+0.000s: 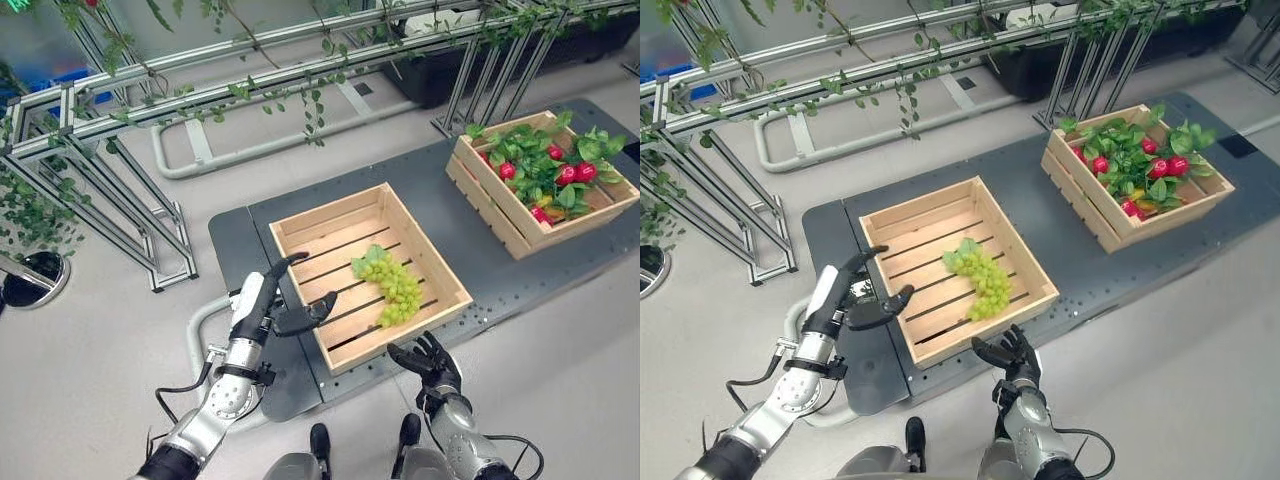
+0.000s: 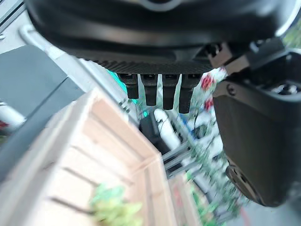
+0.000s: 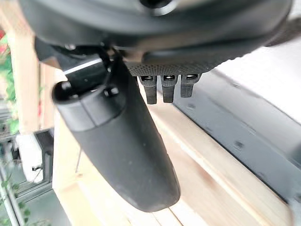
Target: Pick up the fruits from the basket on one side to the basket on the other side
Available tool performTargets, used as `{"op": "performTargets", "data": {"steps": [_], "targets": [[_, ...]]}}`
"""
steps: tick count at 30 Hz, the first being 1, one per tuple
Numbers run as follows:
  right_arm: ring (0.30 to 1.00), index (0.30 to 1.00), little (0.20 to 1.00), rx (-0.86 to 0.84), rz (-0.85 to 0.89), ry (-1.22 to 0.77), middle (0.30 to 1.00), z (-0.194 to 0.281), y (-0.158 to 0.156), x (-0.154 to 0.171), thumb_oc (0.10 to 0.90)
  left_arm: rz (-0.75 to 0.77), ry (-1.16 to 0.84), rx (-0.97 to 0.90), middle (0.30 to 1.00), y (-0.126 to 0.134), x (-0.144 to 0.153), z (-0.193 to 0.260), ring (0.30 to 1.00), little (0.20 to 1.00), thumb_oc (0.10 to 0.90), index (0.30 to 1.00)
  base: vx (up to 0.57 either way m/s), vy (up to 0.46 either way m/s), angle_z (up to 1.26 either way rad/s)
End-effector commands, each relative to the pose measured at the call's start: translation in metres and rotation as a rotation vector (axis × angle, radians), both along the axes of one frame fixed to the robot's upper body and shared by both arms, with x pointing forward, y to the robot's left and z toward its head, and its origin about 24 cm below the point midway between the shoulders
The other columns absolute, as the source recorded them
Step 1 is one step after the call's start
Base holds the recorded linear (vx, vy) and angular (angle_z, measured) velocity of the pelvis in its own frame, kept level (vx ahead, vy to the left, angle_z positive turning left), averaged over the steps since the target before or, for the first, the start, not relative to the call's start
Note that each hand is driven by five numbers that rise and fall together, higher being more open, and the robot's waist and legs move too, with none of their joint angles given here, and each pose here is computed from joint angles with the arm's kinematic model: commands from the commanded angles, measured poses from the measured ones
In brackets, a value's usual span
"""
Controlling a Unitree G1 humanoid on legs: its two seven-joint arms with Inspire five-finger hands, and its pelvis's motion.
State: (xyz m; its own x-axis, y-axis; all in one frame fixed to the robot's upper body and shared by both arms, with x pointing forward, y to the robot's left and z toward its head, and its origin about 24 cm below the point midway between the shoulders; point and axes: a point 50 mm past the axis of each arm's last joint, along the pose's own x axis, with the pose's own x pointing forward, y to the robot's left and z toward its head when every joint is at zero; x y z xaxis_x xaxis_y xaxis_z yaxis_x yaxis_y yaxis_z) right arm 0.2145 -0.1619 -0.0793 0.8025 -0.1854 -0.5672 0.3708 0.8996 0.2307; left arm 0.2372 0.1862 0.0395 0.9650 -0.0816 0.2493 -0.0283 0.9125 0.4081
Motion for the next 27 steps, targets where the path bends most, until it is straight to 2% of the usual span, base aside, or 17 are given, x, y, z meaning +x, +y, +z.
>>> {"op": "performTargets", "data": {"steps": [1,4,7,13,16,19,21,27], "targets": [[0.9,0.9,0.9,-0.016,0.055,-0.151,0.9,0.023,-0.006,0.018,0.8,-0.051,-0.265,-0.194,0.9,-0.006,0.016,0.053,0.9,0.9,0.8,0.9,0.12,-0.044,-0.04],[0.9,0.9,0.9,-0.015,0.068,-0.145,0.9,0.021,-0.004,0.013,0.8,0.036,-0.322,-0.204,0.9,0.007,0.015,0.06,0.9,0.9,0.8,0.9,0.12,-0.01,-0.04],[0.9,0.9,0.9,-0.017,0.088,-0.136,0.9,0.019,-0.002,0.007,0.8,0.133,-0.465,-0.017,0.9,0.02,0.017,0.081,0.9,0.9,0.8,0.9,0.09,0.023,0.03],[0.9,0.9,0.9,-0.006,0.123,-0.154,0.9,0.02,-0.008,0.001,0.8,0.271,-0.602,0.346,0.9,0.038,0.035,0.112,0.9,0.9,0.8,0.9,0.08,0.046,-0.02],[0.9,0.9,0.9,-0.011,0.17,-0.271,0.9,0.045,-0.018,0.02,0.8,0.35,-0.651,0.634,0.9,0.054,0.06,0.134,0.9,0.9,0.8,0.9,-0.08,0.094,-0.15],[0.9,0.9,0.9,-0.041,0.192,-0.371,0.9,0.069,-0.029,0.039,0.8,0.384,-0.639,0.772,0.9,0.065,0.078,0.148,0.9,0.9,0.8,0.9,-0.25,0.123,-0.2],[0.9,0.9,0.9,0.003,0.211,-0.475,0.9,0.093,-0.033,0.057,0.8,0.433,-0.64,0.94,0.9,0.075,0.09,0.16,0.9,0.9,0.8,0.9,-0.2,0.122,-0.23],[0.9,0.9,0.9,-0.006,0.256,-0.622,0.9,0.129,-0.025,0.08,0.8,0.546,-0.689,1.133,0.9,0.085,0.104,0.19,0.9,0.9,0.8,0.9,-0.16,0.047,-0.16]]}}
